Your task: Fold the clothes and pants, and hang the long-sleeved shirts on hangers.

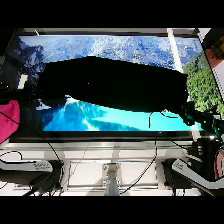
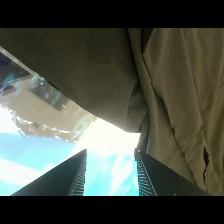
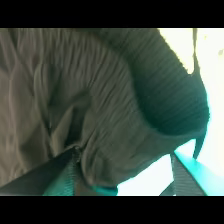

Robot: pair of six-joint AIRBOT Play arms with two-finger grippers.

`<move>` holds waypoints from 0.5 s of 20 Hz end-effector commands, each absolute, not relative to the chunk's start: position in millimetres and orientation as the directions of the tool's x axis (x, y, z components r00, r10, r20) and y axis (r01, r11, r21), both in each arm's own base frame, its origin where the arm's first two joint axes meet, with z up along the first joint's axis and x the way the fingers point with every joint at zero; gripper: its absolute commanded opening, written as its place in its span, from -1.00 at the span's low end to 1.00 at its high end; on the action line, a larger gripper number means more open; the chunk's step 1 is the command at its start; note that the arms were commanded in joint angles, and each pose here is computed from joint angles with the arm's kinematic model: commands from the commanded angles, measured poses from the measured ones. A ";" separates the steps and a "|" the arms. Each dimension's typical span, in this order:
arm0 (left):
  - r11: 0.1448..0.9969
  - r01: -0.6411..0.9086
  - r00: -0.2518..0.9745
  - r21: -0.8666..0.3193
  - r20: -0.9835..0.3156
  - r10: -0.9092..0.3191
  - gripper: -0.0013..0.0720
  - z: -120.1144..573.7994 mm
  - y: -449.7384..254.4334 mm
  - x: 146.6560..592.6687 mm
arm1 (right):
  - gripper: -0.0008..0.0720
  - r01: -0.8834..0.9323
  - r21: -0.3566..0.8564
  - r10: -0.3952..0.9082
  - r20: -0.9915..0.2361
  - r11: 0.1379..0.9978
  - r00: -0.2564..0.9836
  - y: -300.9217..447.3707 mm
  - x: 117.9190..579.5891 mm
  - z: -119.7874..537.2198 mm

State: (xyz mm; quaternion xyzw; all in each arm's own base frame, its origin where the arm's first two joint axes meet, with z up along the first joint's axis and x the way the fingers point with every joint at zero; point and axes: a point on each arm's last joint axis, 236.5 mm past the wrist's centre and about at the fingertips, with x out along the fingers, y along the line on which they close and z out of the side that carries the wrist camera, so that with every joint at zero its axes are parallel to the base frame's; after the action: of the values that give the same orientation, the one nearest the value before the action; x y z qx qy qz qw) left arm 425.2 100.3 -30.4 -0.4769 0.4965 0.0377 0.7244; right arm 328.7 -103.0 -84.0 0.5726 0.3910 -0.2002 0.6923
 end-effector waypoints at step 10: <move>0.512 -0.592 0.420 -0.623 -0.780 -0.464 0.56 -77.2 98.2 415.7 | -0.94 0.744 0.602 0.076 -0.790 0.289 0.609 -124.1 329.5 -89.7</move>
State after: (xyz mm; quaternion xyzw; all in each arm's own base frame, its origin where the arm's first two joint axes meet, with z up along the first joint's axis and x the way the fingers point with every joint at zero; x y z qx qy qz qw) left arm 418.5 99.1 -64.1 -0.4867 0.5257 0.0444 0.6963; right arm 330.4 -122.5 -88.7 0.5532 0.3728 -0.2328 0.7076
